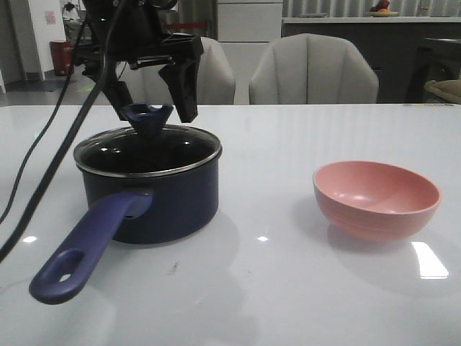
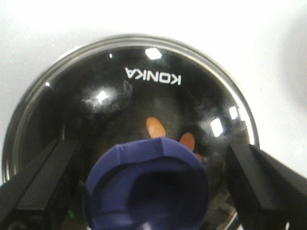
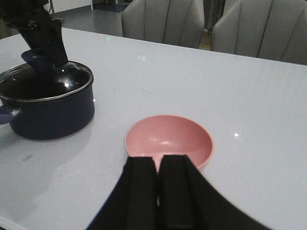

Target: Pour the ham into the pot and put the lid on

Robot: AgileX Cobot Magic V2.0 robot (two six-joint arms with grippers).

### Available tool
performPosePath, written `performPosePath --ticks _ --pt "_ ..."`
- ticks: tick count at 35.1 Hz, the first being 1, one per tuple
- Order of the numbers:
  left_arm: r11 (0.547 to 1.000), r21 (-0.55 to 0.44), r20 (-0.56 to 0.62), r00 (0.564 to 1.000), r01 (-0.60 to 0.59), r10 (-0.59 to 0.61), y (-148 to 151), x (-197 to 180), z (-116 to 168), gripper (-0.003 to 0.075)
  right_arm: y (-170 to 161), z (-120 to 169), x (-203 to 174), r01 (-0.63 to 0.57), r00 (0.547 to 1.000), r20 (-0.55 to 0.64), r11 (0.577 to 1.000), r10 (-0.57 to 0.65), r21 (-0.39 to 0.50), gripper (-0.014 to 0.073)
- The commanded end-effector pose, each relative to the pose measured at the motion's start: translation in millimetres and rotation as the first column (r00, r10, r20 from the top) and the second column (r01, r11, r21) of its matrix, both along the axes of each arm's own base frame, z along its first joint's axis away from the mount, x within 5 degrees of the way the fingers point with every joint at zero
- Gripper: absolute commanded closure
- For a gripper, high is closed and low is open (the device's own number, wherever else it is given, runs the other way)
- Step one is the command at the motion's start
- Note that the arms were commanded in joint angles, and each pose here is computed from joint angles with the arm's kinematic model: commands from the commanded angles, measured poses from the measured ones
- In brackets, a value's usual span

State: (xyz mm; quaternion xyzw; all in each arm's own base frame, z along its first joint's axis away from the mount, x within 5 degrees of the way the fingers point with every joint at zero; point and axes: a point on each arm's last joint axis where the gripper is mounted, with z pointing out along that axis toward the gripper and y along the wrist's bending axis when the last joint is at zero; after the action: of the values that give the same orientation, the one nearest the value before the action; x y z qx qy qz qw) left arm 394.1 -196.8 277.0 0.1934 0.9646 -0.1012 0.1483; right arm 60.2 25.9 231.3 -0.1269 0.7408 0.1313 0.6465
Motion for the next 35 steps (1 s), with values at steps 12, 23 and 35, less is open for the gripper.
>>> performPosePath --ticks 12,23,35 --pt "0.985 -0.173 0.368 0.928 0.013 0.052 35 -76 121 0.0115 -2 14 1 0.024 0.997 0.074 0.999 -0.026 0.027 0.0448" --pt "0.968 -0.248 0.559 0.823 0.047 0.103 81 -169 129 0.0115 -2 14 1 0.024 0.997 0.074 0.999 -0.026 0.027 0.0448" --pt "0.924 -0.365 0.752 0.622 0.114 0.22 137 -282 114 0.0116 -2 14 1 0.024 0.997 0.074 0.999 -0.026 0.027 0.0448"
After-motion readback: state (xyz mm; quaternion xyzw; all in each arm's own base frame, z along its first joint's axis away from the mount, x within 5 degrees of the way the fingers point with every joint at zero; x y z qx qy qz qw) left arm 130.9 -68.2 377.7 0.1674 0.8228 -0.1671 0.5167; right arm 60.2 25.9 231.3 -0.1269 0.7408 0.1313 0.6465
